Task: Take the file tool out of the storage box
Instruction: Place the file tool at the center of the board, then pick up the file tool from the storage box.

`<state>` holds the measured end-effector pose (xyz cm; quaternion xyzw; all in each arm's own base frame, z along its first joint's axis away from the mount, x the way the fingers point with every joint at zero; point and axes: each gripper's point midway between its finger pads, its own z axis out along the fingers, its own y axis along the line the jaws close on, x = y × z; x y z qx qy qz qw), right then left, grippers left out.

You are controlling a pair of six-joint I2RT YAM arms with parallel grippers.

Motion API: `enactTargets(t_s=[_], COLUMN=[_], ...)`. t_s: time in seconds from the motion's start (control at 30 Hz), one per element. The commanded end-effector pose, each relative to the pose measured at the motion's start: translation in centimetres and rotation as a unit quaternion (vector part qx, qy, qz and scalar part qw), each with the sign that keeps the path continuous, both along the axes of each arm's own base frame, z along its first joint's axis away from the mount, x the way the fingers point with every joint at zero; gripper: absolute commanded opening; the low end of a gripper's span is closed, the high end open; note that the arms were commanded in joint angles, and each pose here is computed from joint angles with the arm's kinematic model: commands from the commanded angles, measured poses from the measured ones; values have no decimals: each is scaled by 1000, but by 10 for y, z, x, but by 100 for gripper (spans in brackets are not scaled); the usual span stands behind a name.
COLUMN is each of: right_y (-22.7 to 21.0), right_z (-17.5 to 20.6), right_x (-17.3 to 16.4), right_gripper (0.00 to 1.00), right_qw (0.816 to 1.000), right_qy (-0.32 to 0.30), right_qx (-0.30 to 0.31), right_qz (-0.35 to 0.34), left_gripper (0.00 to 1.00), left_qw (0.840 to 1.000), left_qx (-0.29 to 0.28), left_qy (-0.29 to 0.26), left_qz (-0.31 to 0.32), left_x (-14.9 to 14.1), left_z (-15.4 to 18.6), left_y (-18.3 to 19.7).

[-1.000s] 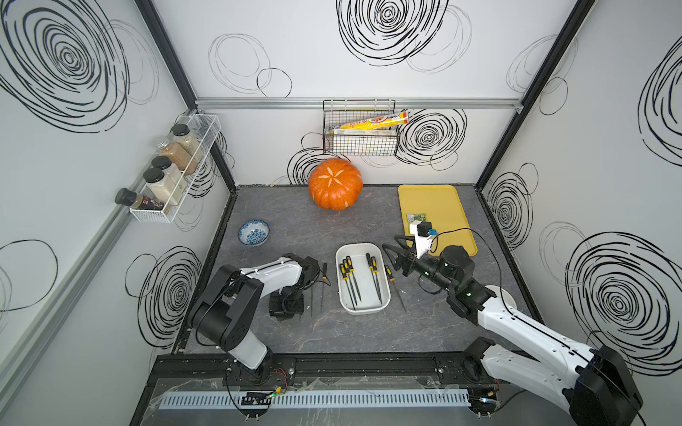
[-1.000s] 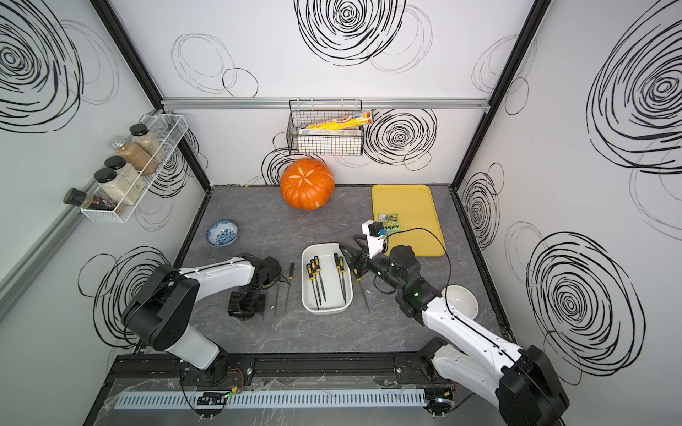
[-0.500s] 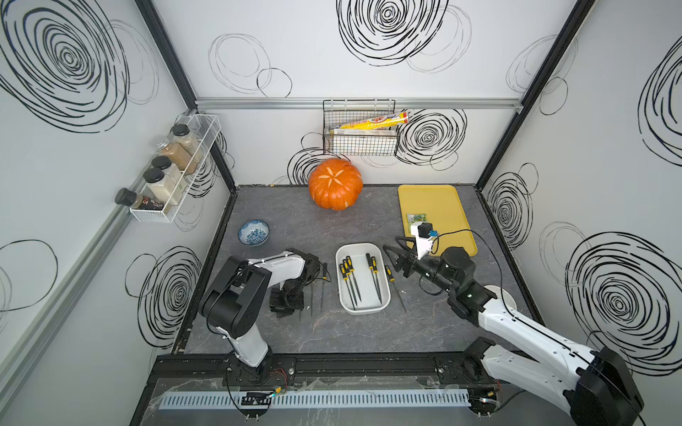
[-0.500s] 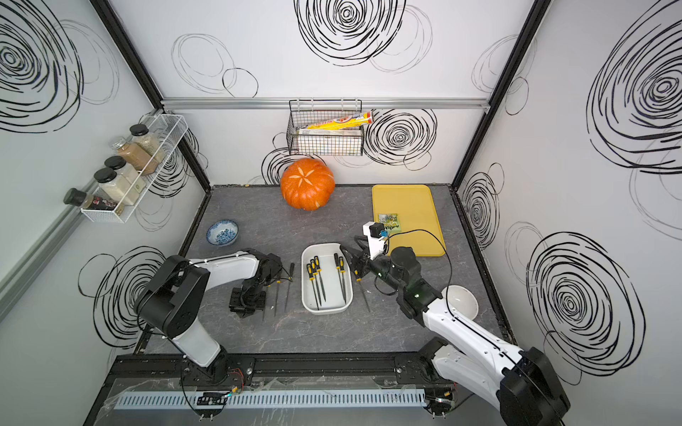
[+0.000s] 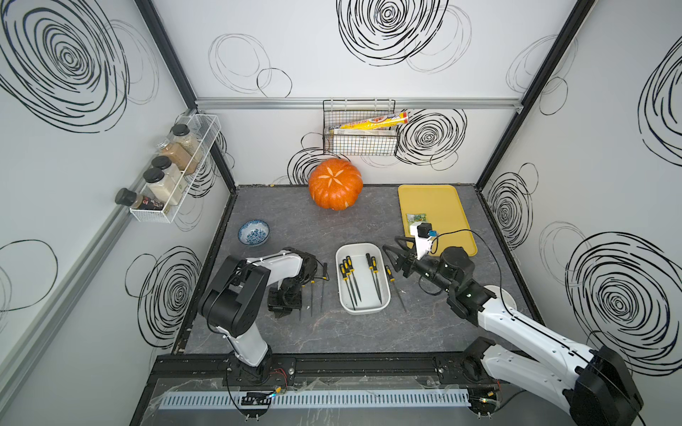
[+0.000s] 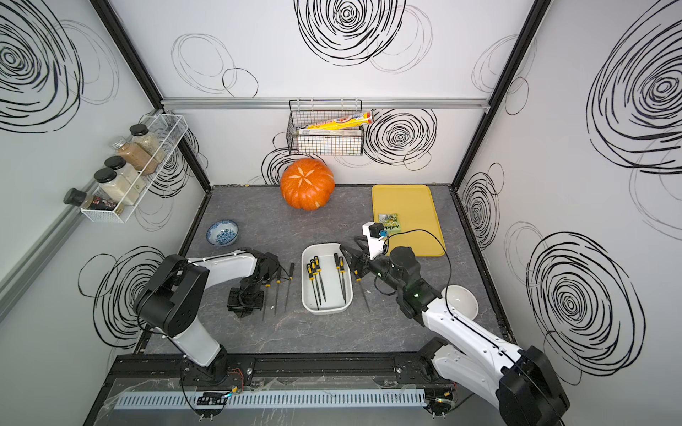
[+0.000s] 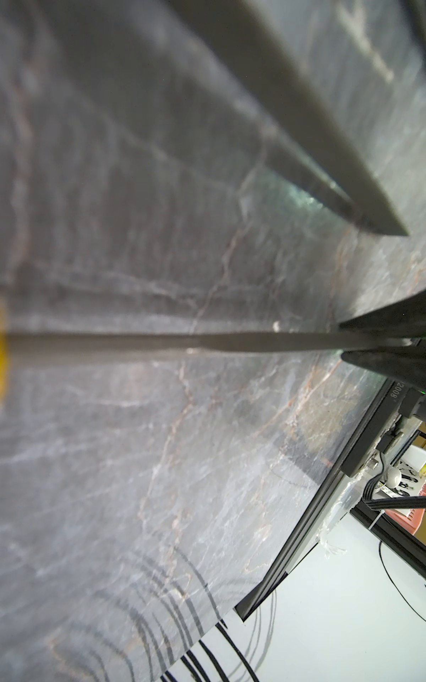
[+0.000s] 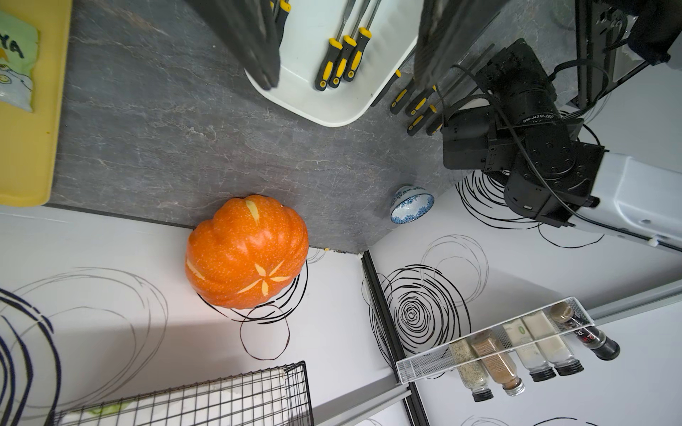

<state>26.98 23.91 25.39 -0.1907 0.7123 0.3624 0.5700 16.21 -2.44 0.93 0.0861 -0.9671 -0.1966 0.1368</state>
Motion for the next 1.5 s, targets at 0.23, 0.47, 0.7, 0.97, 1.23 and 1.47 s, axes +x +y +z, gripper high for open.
enactTargets(t_s=[0.23, 0.47, 0.7, 0.97, 1.23, 1.47], right_y=[3, 7, 36, 61, 48, 36], right_z=[-8, -16, -60, -128, -169, -148], right_x=[7, 10, 24, 37, 48, 52], right_gripper=[63, 63, 55, 39, 36, 35], right_qw=[1000, 1000, 991, 957, 926, 930], right_qy=[11, 21, 101, 207, 246, 216], right_qx=[-11, -18, -78, -196, -287, -290], right_qz=[-2, 3, 48, 61, -13, -69], left_gripper=[26, 25, 39, 56, 64, 65], left_qw=[999, 997, 968, 850, 686, 663], left_qx=[-35, -36, -124, -356, -510, -531], left_qy=[-41, -64, -220, -383, -514, -516], left_qz=[4, 4, -1, -59, -67, -109], left_x=[12, 18, 66, 108, 111, 114], left_z=[-2, 5, 47, 102, 176, 194], left_y=[-10, -12, -49, -123, -153, -181])
